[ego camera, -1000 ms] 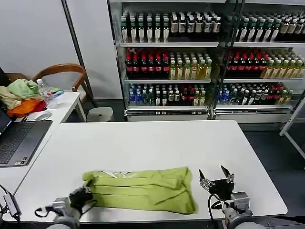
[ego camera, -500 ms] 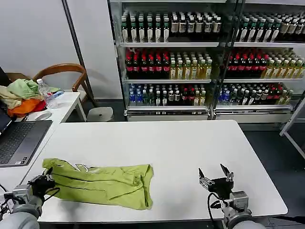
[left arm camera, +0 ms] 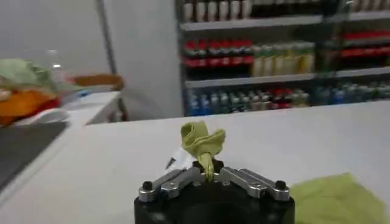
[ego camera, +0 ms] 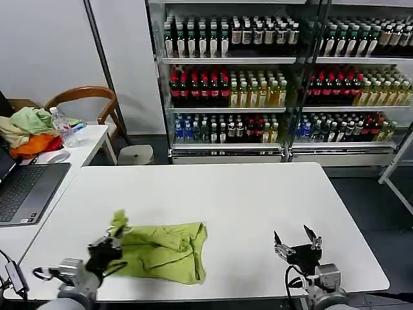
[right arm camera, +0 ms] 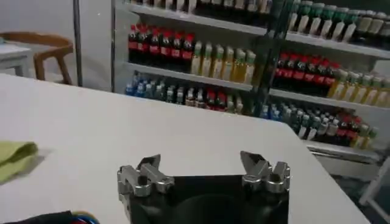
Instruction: Fold and organize the clothes.
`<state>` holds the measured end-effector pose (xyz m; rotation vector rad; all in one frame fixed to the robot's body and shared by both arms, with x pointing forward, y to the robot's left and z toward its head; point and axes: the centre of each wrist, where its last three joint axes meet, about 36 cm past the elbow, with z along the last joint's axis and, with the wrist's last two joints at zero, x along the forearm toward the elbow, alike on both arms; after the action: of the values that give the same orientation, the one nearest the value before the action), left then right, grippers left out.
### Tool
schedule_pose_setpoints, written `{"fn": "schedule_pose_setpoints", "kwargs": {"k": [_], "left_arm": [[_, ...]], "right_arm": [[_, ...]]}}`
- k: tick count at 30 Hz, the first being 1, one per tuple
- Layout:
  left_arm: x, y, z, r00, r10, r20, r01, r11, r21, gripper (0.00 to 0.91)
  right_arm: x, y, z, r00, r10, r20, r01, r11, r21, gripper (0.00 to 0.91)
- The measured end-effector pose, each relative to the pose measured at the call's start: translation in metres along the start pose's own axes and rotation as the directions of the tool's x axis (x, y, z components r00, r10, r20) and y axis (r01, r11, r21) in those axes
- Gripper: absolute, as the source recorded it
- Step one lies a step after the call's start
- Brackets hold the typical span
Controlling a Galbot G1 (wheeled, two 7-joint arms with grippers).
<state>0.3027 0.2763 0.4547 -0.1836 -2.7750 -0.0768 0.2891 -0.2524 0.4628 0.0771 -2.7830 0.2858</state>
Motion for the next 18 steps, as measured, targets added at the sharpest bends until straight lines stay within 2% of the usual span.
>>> {"fn": "schedule_pose_setpoints", "kwargs": {"k": [8,16,17,18], "left_arm": [[-0.014,-0.045,0.016,0.989,0.150,-0.012,-0.150,0.989,0.012,0.040],[-0.035,-0.065,0.024,0.977,0.211,-0.027,-0.210,0.978,0.011,0.040],[-0.037,-0.067,0.024,0.976,0.215,-0.028,-0.215,0.977,0.012,0.121],[-0.040,-0.069,0.025,0.975,0.219,-0.029,-0.219,0.976,0.013,0.282]], "right_arm": [[0.005,-0.007,0.002,1.000,0.019,-0.007,-0.019,1.000,0.017,0.907],[0.003,-0.008,0.004,1.000,0.024,-0.015,-0.023,0.999,0.024,0.907],[0.003,-0.008,0.005,1.000,0.023,-0.015,-0.023,0.999,0.024,0.907],[0.003,-0.008,0.005,1.000,0.023,-0.015,-0.023,0.999,0.023,0.907]]}}
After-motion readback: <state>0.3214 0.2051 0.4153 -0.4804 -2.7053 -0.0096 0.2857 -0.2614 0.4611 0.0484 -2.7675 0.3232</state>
